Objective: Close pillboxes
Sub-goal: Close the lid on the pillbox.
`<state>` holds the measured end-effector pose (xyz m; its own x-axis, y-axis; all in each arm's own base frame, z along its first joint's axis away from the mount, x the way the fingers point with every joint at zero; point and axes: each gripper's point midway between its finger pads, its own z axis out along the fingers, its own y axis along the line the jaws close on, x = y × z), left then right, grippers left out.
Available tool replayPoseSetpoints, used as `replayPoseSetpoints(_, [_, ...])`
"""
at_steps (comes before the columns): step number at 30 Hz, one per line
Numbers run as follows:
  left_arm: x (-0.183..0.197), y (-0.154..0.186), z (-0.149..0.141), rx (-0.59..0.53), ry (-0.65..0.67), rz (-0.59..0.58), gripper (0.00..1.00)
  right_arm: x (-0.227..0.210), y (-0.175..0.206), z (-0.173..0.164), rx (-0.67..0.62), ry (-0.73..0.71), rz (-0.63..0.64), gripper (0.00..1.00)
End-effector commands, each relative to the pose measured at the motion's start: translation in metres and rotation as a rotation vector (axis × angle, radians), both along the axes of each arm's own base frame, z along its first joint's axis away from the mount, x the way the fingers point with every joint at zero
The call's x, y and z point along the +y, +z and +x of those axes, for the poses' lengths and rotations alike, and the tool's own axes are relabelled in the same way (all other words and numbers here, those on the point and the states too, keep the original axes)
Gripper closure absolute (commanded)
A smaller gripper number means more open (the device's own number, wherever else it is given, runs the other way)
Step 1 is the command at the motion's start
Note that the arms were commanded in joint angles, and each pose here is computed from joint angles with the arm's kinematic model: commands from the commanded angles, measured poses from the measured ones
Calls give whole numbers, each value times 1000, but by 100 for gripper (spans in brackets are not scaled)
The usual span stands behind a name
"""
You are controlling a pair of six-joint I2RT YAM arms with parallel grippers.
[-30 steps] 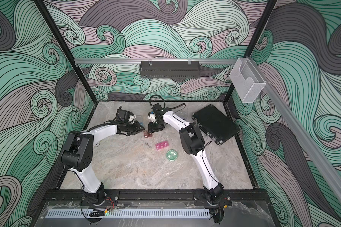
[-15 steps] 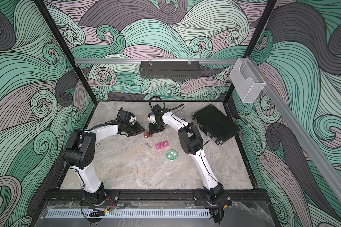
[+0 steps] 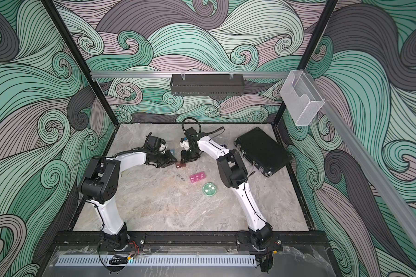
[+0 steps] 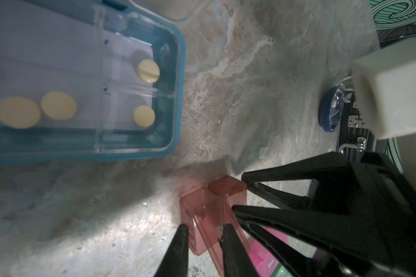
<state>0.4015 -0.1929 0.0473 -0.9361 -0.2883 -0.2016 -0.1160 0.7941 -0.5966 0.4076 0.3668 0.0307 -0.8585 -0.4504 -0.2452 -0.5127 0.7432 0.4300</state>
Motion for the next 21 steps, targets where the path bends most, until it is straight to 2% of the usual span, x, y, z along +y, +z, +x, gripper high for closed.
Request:
replayPoseSetpoints(1, [-7,-6,-2,9,-27,15,74,-2,-15,0,22,-9,-26,63])
replayPoseSetpoints(21, [-13,-45,-18,85,-77,95,73,-5,-25,-3,48,-18,-39,65])
